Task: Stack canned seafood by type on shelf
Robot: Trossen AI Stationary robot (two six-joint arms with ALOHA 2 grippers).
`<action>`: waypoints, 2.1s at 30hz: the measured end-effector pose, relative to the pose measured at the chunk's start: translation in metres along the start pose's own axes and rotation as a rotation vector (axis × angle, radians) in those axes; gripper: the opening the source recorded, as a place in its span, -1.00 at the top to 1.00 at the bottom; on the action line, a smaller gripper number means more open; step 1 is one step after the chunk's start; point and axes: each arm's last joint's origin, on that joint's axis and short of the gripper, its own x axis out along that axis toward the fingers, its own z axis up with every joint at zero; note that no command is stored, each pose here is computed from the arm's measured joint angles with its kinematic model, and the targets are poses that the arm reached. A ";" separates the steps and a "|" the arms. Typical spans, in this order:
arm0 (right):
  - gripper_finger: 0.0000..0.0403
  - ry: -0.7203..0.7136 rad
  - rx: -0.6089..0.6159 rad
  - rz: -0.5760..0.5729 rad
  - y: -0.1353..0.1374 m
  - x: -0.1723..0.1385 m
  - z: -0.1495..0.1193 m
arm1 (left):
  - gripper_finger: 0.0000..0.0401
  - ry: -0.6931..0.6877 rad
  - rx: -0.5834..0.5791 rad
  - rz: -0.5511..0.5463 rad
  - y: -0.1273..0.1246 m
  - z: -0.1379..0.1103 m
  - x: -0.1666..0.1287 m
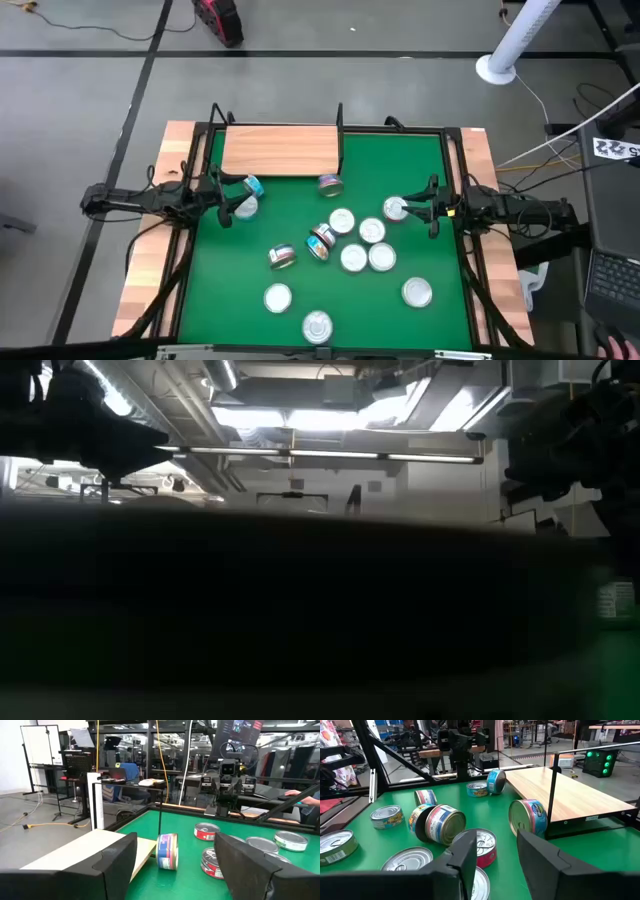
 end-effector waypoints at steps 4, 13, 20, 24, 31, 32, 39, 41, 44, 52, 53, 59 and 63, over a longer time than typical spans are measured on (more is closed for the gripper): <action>0.30 0.000 0.000 0.000 0.000 0.000 0.000 | -0.30 0.000 0.000 0.000 0.000 0.000 0.000; 0.30 0.000 0.000 0.000 0.000 0.000 0.000 | -0.30 0.000 0.000 0.000 0.000 0.000 0.000; 0.30 0.000 0.000 0.000 0.000 0.000 0.000 | -0.30 0.000 0.000 0.000 0.000 0.000 0.000; 0.30 0.000 0.000 0.000 0.000 0.000 0.000 | -0.30 0.000 0.000 0.000 0.000 0.000 0.000; 0.30 0.000 0.000 0.000 0.000 0.000 0.000 | -0.30 0.000 0.000 0.000 0.000 0.000 0.000; 0.30 0.000 0.000 0.000 0.000 0.000 0.000 | -0.30 0.000 0.000 0.000 0.000 0.000 0.000; 0.30 0.000 0.000 0.000 0.000 0.000 0.000 | -0.30 0.000 0.000 0.000 0.000 0.000 0.000; 0.30 0.000 0.000 0.000 0.000 0.000 0.000 | -0.30 0.000 0.000 0.000 0.000 0.000 0.000; 0.30 0.000 0.001 0.000 0.000 0.000 0.000 | -0.30 0.000 0.000 0.000 0.000 0.000 0.000; 0.30 -0.004 0.002 0.000 0.000 0.000 0.000 | -0.30 0.000 0.007 0.000 0.000 0.000 0.000; 0.30 -0.005 0.003 0.000 0.000 0.000 0.000 | -0.30 0.000 0.007 0.000 0.000 0.000 0.000; 0.30 -0.006 0.004 0.000 0.000 0.000 0.000 | -0.30 0.000 0.001 0.000 0.000 0.000 0.000; 0.30 -0.016 0.017 -0.017 0.000 0.000 0.001 | -0.30 0.000 0.001 0.000 0.000 0.000 0.000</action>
